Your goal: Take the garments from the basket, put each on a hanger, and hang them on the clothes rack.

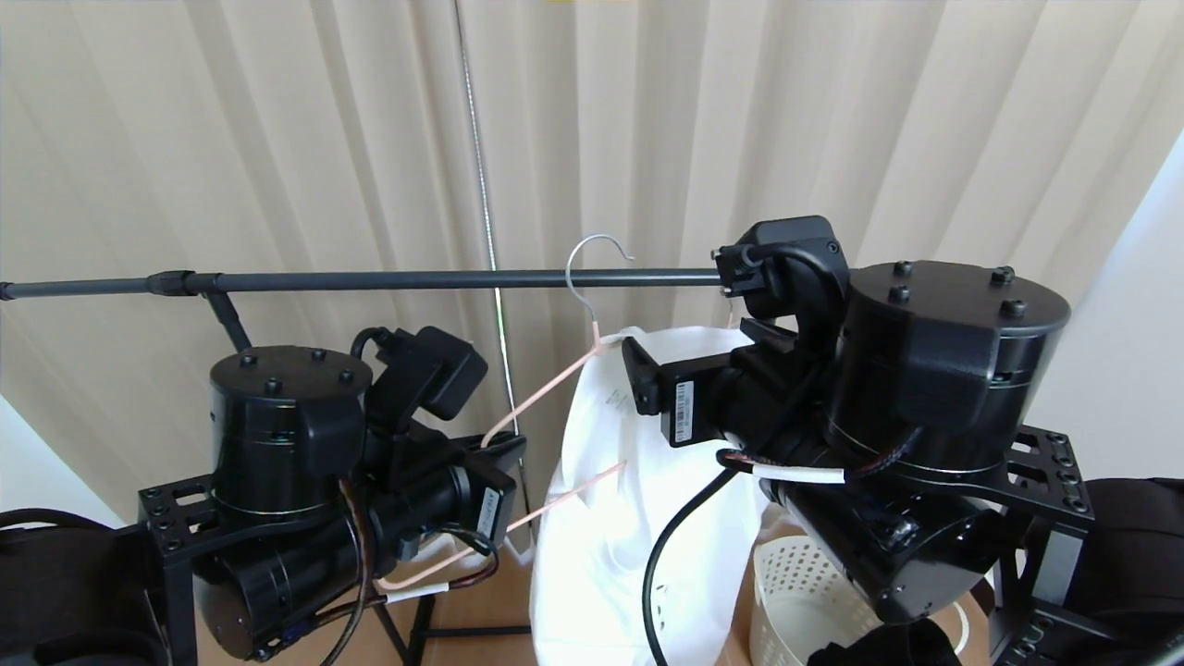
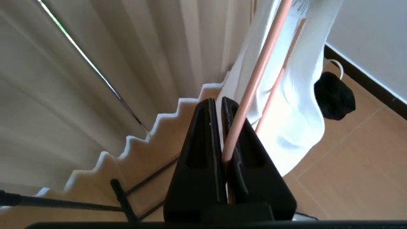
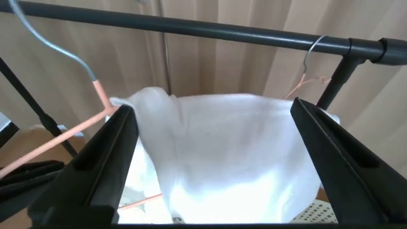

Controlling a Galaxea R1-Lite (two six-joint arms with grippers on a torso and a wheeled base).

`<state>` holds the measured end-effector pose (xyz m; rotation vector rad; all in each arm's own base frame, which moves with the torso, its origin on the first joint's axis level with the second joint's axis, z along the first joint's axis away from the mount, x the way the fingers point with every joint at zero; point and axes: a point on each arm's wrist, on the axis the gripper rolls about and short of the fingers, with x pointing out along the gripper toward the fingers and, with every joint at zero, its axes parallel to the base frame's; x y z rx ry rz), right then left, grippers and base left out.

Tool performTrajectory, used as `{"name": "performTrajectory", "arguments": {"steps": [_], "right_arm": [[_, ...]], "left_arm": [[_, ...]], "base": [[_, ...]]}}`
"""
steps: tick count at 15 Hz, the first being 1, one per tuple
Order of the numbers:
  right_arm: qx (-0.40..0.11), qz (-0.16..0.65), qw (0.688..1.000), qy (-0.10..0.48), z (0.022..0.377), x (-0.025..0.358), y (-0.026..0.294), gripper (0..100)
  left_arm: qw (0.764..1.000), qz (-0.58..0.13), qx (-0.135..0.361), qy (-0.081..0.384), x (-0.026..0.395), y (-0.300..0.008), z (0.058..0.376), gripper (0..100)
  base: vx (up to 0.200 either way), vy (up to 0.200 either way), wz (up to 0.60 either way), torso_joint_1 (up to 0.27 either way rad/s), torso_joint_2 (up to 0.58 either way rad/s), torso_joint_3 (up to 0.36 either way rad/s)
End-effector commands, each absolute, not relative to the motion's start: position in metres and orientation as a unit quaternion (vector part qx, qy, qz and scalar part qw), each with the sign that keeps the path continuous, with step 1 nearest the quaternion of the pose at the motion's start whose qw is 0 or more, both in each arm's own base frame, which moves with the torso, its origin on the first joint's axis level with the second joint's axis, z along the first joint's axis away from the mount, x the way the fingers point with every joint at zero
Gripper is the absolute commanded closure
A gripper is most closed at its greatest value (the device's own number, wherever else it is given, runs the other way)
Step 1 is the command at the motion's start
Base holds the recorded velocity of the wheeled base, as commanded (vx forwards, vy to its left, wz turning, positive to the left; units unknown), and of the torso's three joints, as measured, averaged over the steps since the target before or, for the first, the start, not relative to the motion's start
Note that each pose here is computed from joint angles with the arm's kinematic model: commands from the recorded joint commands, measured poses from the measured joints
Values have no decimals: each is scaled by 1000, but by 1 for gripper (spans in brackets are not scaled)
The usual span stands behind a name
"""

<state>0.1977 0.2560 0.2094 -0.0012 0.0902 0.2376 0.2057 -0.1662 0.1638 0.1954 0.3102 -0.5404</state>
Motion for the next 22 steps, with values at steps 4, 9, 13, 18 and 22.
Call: {"name": "performTrajectory", "arguments": {"steps": [4,9,13,18,22], "right_arm": [[-6,139,989,52,205,194,254,0],[-28,214,976,37,221,175,219,0],[-134,268,954,18,227,179,173,0],[-186,380,905,50,246,175,136,0],[-212,464,855,94,269,172,118,0]], "left_arm": [[951,-262,88,138,207,-162,163,100],[954,-264,80,114,199,-155,157,100],[945,-296,78,117,189,-149,146,100],[931,-337,94,105,181,-123,128,100],[918,-370,107,96,168,-112,116,100]], "base": [[0,0,0,0,0,0],[0,0,0,0,0,0],[0,0,0,0,0,0],[0,0,0,0,0,0],[0,0,0,0,0,0]]}}
